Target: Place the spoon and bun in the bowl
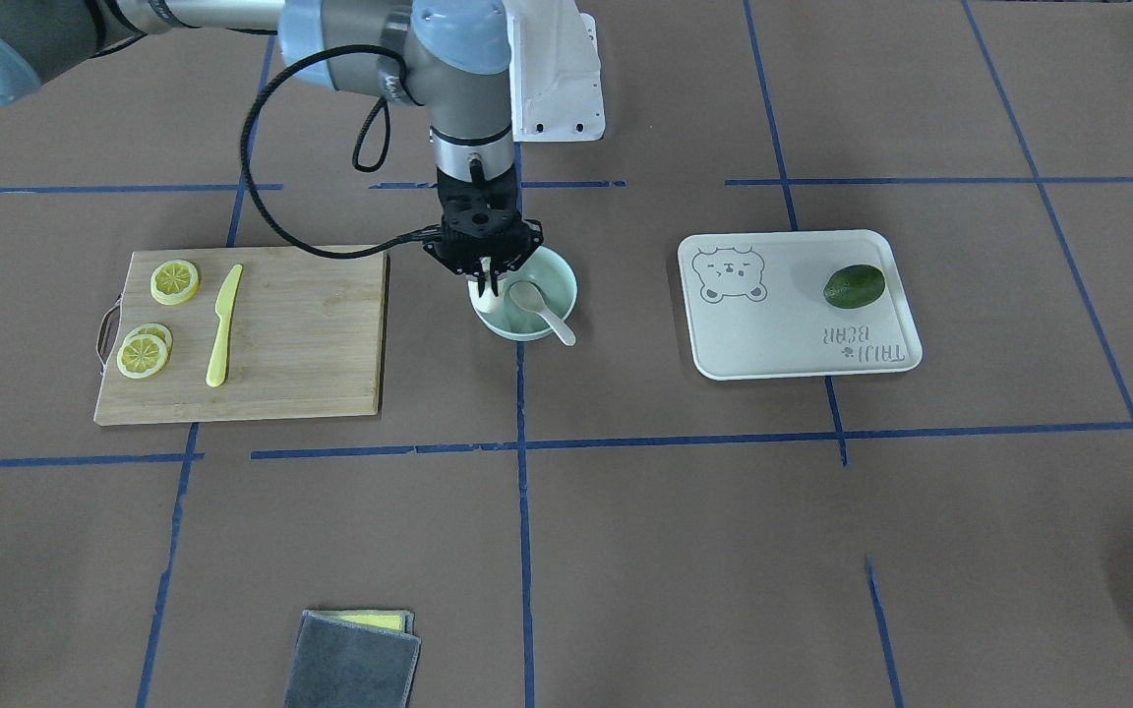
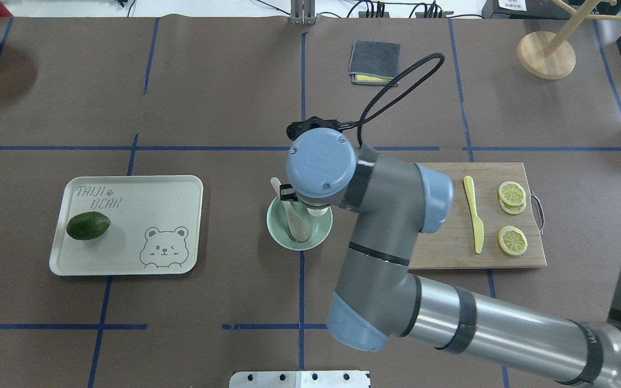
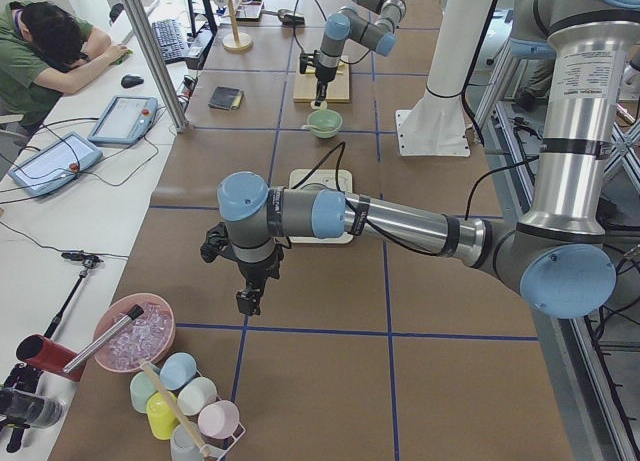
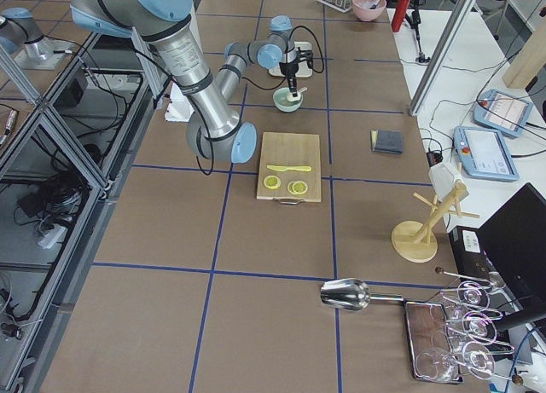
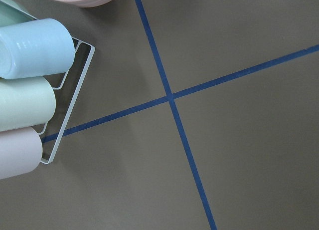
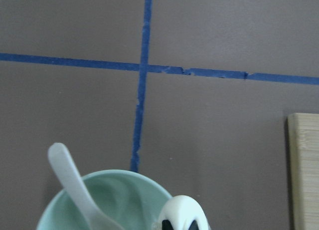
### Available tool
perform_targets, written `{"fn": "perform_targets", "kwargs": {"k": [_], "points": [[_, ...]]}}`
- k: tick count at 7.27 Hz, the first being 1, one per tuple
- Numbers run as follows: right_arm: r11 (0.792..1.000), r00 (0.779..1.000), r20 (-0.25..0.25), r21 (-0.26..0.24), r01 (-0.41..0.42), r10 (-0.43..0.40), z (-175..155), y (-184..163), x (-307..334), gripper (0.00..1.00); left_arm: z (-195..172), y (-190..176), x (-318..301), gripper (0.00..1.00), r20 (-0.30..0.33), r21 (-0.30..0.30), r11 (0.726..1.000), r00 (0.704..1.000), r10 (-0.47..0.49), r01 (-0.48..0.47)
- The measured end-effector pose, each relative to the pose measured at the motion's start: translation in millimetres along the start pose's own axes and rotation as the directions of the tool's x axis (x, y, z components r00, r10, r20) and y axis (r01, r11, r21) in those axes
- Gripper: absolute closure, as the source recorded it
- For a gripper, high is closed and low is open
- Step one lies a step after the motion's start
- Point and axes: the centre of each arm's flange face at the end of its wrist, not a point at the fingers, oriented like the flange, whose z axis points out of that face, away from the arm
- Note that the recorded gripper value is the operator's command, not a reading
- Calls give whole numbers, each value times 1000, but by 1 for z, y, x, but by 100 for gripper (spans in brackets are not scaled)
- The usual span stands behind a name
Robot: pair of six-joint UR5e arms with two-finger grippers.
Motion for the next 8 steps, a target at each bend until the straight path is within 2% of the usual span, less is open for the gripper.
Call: {"fn": "perform_targets", "kwargs": {"k": [1, 2, 3, 5, 8], "points": [[1000, 1000, -16, 0, -4, 4, 9, 13, -25, 68, 0, 0, 0, 0, -1, 1, 1000, 1000, 1, -1], [1000, 1000, -30, -6, 1, -1, 18, 26, -34, 4, 0, 0, 1, 0, -10, 4, 1000, 1000, 0, 0], [1000, 999, -42, -11, 6, -7, 25, 33, -33, 0, 0, -1, 2, 0, -20, 6, 1000, 1000, 0, 0], [1000, 998, -62, 6, 17, -17, 32, 36, -27, 0, 1, 0, 2, 0, -29, 8, 1000, 1000, -2, 2], [1000, 998, -55, 15, 25, -24, 28, 36, -27, 0, 1, 0, 2, 0, -30, 8, 1000, 1000, -2, 2]]}}
